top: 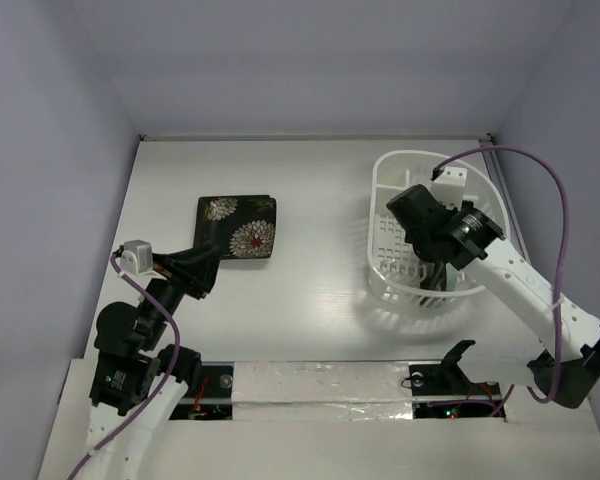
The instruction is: Unload the plates from the dish rack
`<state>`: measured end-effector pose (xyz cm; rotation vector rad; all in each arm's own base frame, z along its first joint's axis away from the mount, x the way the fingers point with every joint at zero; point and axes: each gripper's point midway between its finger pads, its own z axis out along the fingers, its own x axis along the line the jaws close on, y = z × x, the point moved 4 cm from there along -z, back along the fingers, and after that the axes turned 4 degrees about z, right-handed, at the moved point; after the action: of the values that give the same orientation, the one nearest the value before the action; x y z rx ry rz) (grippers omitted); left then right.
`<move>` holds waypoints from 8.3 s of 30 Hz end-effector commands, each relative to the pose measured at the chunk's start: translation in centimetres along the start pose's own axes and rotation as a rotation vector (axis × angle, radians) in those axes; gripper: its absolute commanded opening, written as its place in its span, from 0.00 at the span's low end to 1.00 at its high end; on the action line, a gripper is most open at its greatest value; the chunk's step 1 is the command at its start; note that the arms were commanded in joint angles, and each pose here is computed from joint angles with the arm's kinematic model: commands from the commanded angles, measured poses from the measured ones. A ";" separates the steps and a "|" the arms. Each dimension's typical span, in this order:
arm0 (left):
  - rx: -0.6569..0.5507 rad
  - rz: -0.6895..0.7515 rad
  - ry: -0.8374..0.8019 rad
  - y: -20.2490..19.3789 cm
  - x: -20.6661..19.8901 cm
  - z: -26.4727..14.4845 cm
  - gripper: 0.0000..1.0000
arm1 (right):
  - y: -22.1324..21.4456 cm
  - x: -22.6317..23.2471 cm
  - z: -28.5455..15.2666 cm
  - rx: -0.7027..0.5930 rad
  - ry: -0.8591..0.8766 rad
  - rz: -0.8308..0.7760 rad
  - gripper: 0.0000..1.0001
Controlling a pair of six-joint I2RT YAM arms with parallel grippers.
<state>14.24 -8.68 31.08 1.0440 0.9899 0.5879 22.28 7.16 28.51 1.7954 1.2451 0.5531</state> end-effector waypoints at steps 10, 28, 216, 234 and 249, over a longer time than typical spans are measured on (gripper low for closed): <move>-0.081 0.012 -0.046 1.8 -1.1 -0.9 0.36 | -0.8 -0.5 4.3 0.117 -0.087 -0.088 0.55; -0.100 0.011 -0.056 2.1 -1.4 -1.4 0.37 | -2.1 1.4 7.5 0.206 -0.154 -0.232 0.28; -0.112 0.011 -0.065 2.3 -1.5 -1.6 0.34 | -5.6 2.3 13.9 0.445 -0.038 -0.222 0.52; -0.102 0.008 -0.067 2.1 -1.5 -1.5 0.34 | 0.9 0.8 17.6 0.100 -0.311 -0.397 0.00; -0.079 0.001 -0.062 1.7 -1.4 -1.0 0.34 | 9.3 -1.0 12.9 -0.145 -0.364 -0.180 0.00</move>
<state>12.91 -8.46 31.77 1.0074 0.9468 0.5869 36.26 0.36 20.69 1.5536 1.3579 -0.0113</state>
